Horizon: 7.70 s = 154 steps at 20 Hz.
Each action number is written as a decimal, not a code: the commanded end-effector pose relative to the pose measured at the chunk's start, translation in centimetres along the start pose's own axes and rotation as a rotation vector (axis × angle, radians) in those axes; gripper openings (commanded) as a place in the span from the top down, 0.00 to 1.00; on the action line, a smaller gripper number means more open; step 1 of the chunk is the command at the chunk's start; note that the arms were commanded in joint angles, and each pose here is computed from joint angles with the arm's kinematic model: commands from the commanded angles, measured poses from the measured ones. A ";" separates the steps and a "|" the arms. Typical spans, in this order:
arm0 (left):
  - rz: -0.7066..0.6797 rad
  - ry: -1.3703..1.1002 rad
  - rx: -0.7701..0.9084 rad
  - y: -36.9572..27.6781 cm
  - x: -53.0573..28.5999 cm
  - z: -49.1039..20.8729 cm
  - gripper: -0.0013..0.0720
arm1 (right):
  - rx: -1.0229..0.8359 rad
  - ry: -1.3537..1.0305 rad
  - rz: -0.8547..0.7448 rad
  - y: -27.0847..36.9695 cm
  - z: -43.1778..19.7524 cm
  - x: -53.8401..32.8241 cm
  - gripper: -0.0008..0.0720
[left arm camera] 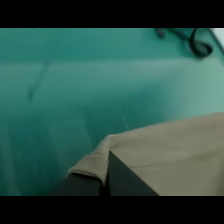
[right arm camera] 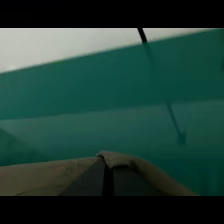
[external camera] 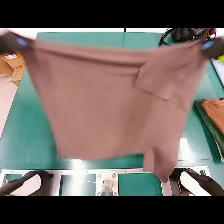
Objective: Fold the shirts.
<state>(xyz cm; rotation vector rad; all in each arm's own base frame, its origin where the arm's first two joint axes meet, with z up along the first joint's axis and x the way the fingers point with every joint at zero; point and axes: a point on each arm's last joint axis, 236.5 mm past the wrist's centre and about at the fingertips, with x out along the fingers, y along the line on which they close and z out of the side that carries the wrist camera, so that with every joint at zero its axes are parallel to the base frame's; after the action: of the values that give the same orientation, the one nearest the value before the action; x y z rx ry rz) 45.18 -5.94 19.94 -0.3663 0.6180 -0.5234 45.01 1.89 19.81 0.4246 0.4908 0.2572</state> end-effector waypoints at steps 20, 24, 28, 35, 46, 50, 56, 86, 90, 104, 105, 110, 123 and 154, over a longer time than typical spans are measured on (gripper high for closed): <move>0.110 0.072 -0.196 14.3 18.0 -4.2 0.95 | 0.105 0.150 -0.055 -11.0 -3.8 21.4 0.96; 0.225 0.327 -0.189 16.4 16.4 -10.4 0.95 | 0.086 0.374 -0.147 -15.2 -8.8 18.7 0.97; 0.224 0.439 -0.240 16.6 16.0 -14.9 0.95 | 0.119 0.522 -0.185 -17.5 -14.1 16.9 0.97; 0.200 0.513 -0.340 15.9 15.9 -19.0 0.95 | 0.138 0.562 -0.193 -18.0 -16.7 16.7 0.96; 0.047 0.691 -0.354 9.1 11.7 -14.6 0.25 | 0.226 0.561 -0.170 -15.7 -10.6 10.2 0.96; -0.015 0.857 -0.372 5.9 7.9 -15.3 0.95 | 0.315 0.614 -0.187 -14.7 -12.2 5.1 0.97; 0.165 0.791 -0.383 4.1 2.1 -18.1 0.95 | 0.472 0.636 -0.384 -15.8 -19.8 -6.1 0.97; 0.303 0.292 -0.920 2.4 5.3 -35.6 0.34 | 0.622 0.735 -0.354 -11.0 -35.6 -2.3 0.43; 0.288 0.331 -0.919 1.7 5.2 -36.3 0.36 | 0.597 0.787 -0.345 -10.6 -35.8 -3.0 0.43; 0.346 0.595 -0.474 5.2 -0.8 -30.8 0.95 | 0.539 0.801 -0.507 -10.6 -33.7 -11.6 0.97; 0.336 0.599 -0.446 5.1 -0.9 -30.6 0.95 | 0.539 0.791 -0.499 -10.1 -33.5 -11.9 0.96; 0.287 0.541 -0.344 4.4 -0.4 -26.8 0.95 | 0.530 0.604 -0.363 -6.5 -27.2 -10.5 0.96; 0.176 0.480 -0.255 6.8 15.5 -16.2 0.95 | 0.563 0.469 -0.200 -11.4 -17.8 7.5 0.96; 0.074 0.472 -0.368 6.3 14.0 -9.7 0.01 | 0.503 0.768 0.259 -17.8 -20.0 9.0 0.11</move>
<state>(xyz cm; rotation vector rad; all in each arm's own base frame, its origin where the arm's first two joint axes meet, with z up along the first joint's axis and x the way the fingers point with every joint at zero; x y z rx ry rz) 51.01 -9.55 2.67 -0.5353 1.1952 -0.3923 44.06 -5.23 -8.35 0.9250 1.2870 0.5135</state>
